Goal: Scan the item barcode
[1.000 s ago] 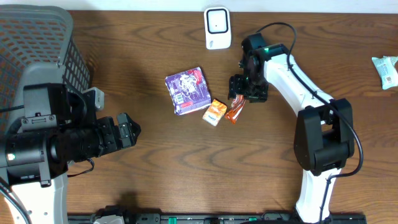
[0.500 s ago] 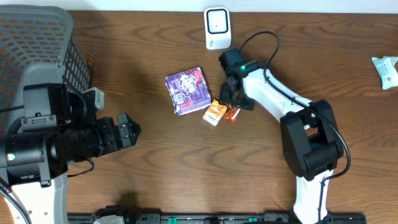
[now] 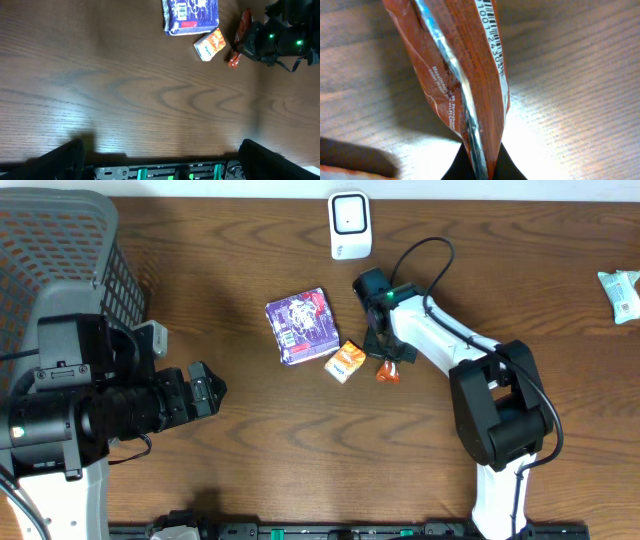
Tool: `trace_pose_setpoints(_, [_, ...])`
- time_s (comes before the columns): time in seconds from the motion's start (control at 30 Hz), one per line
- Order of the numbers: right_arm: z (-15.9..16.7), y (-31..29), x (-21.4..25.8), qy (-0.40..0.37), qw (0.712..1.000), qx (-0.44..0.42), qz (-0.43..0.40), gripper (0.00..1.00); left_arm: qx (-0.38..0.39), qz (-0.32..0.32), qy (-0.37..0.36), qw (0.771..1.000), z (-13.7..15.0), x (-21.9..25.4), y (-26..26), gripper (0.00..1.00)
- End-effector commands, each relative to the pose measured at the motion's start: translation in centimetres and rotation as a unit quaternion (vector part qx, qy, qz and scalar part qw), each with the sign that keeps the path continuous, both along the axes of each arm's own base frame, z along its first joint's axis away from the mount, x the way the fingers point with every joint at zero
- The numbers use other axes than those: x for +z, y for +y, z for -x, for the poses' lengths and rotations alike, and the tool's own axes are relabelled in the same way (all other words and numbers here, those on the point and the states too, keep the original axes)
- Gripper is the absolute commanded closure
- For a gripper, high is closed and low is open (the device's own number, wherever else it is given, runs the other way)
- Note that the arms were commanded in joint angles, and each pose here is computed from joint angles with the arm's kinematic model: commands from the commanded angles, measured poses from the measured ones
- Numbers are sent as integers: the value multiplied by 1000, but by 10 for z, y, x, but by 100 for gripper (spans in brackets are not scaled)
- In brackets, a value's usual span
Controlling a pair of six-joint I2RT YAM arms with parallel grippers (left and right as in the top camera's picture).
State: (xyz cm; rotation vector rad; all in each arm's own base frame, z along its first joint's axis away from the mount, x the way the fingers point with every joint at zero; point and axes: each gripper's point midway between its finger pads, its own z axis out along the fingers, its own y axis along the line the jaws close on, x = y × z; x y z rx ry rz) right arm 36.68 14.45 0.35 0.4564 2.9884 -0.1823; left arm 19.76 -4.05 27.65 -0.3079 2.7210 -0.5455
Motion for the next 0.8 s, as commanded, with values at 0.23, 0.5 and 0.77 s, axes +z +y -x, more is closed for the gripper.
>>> trace_pose_setpoints(0.23, [-24, 55, 67, 5, 938, 188, -291, 99, -1, 2, 2, 1000, 0, -1, 0, 2])
trace_pose_setpoints(0.5, [-20, 26, 81, -3, 876, 193, -442, 99, -1, 2, 2, 1000, 0, -1, 0, 2])
trace_pose_setpoints(0.77, [5, 16, 68, -36, 779, 136, -611, 99, -1, 2, 2, 1000, 0, -1, 0, 2])
